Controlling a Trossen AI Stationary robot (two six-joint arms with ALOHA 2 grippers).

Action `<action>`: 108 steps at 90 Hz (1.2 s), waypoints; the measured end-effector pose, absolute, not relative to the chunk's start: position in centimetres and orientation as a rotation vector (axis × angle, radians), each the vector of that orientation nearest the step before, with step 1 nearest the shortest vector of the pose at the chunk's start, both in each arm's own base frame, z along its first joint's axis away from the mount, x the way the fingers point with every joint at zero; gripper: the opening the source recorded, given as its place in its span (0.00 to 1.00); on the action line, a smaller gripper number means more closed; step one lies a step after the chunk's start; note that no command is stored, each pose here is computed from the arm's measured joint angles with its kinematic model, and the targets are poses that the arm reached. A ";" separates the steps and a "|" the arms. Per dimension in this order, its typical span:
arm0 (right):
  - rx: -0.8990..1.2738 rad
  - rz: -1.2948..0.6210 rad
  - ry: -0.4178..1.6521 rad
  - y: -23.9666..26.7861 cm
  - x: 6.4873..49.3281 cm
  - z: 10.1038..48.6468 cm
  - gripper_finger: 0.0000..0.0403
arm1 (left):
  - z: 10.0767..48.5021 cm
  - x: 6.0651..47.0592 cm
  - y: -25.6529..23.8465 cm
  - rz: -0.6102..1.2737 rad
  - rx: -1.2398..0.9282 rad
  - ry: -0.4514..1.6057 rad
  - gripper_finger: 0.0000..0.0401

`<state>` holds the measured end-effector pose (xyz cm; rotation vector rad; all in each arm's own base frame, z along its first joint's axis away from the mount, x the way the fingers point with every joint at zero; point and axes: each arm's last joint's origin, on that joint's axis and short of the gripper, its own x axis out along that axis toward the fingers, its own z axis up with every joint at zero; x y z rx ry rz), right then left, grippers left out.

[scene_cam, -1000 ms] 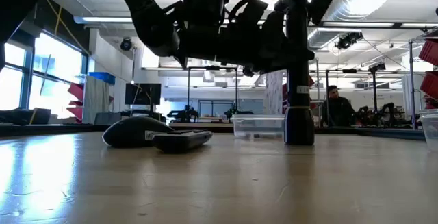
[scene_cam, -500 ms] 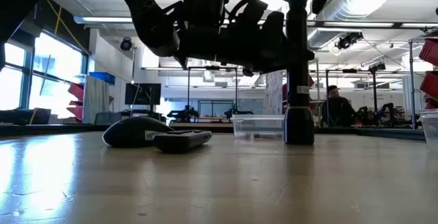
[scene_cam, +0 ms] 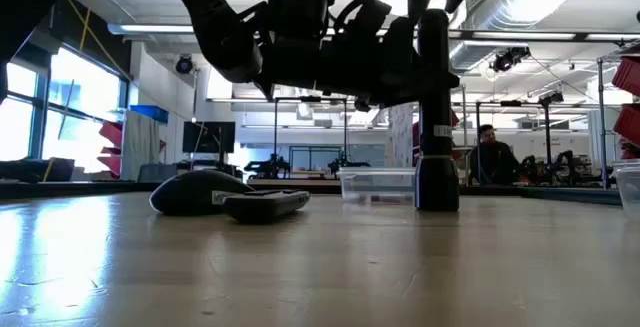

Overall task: Insert battery
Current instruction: Close the flashlight battery compartment

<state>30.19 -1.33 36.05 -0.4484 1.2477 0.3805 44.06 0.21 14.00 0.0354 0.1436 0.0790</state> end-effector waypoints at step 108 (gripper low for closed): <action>-0.395 0.418 1.310 -1.4 30.7 35.0 0.45 | 14.0 44.1 0.1 0.033 0.040 0.143 0.37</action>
